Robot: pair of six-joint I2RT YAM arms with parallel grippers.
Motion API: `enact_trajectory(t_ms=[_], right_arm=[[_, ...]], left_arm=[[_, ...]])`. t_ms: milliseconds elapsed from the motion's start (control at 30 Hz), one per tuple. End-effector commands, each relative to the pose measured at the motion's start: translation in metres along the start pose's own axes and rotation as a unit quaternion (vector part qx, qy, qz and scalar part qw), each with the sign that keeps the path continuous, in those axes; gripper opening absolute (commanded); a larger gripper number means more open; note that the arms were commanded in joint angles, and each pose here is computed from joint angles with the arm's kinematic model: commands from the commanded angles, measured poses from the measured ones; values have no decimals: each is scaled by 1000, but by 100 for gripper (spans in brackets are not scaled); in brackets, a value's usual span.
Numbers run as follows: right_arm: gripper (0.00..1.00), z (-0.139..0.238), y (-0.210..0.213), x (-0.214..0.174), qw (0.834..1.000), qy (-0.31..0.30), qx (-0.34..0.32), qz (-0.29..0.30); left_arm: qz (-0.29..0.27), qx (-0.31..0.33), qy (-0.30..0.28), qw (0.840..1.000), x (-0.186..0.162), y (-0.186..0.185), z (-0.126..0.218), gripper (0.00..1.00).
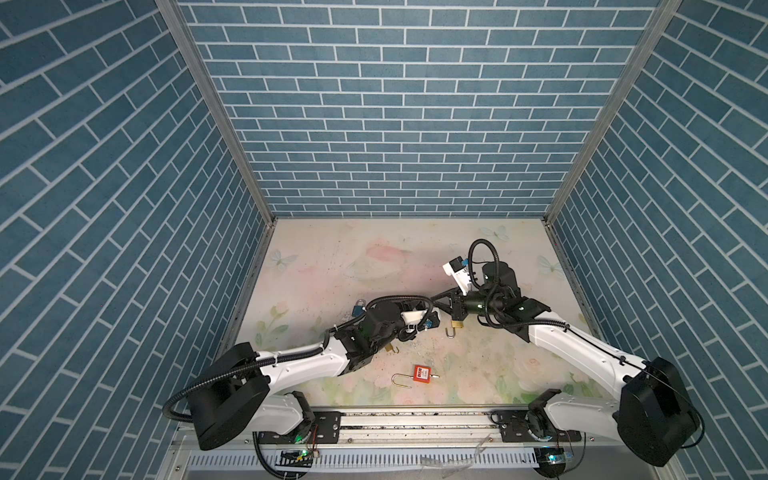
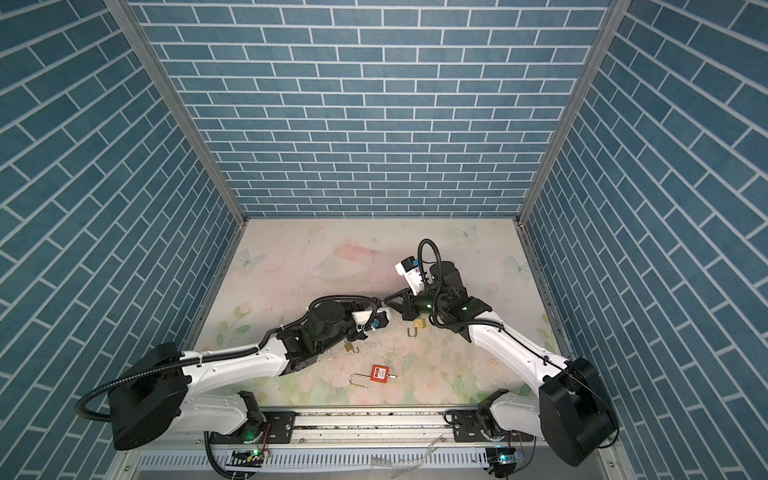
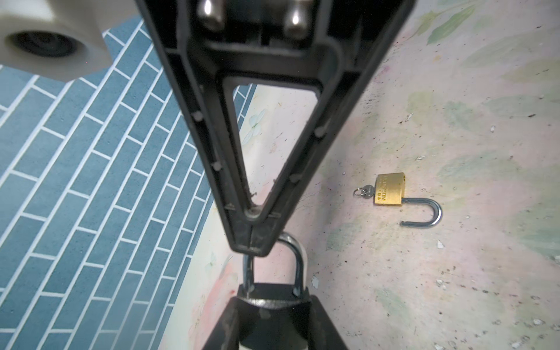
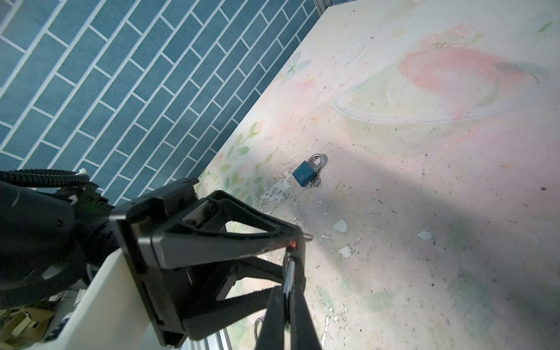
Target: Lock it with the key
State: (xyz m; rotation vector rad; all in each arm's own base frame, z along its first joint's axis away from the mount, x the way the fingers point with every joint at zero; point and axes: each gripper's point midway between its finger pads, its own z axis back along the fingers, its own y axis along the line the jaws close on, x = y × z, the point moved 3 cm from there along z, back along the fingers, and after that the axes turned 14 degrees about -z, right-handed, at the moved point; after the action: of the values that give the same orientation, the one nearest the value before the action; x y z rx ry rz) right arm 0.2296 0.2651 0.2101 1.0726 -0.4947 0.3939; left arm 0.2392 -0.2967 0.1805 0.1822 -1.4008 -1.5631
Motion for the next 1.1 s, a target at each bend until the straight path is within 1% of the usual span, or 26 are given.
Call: enact_trajectory(t_ms=[0, 200, 433, 600, 867, 1067], right_arm=[[0, -9, 3, -19, 998, 51, 28, -30], [0, -17, -6, -26, 996, 69, 26, -47], [0, -22, -17, -35, 996, 75, 22, -49], [0, -28, -23, -40, 995, 81, 25, -60], [0, -41, -34, -57, 992, 99, 24, -75], [0, -45, -40, -67, 991, 105, 22, -85]], left_arm=[[34, 91, -85, 992, 47, 51, 8, 0], [38, 100, -107, 988, 61, 58, 10, 0], [67, 96, -165, 979, 82, 69, 23, 0], [87, 108, -187, 973, 90, 80, 27, 0], [113, 144, -215, 959, 99, 100, 30, 0], [150, 166, -228, 948, 97, 114, 30, 0]])
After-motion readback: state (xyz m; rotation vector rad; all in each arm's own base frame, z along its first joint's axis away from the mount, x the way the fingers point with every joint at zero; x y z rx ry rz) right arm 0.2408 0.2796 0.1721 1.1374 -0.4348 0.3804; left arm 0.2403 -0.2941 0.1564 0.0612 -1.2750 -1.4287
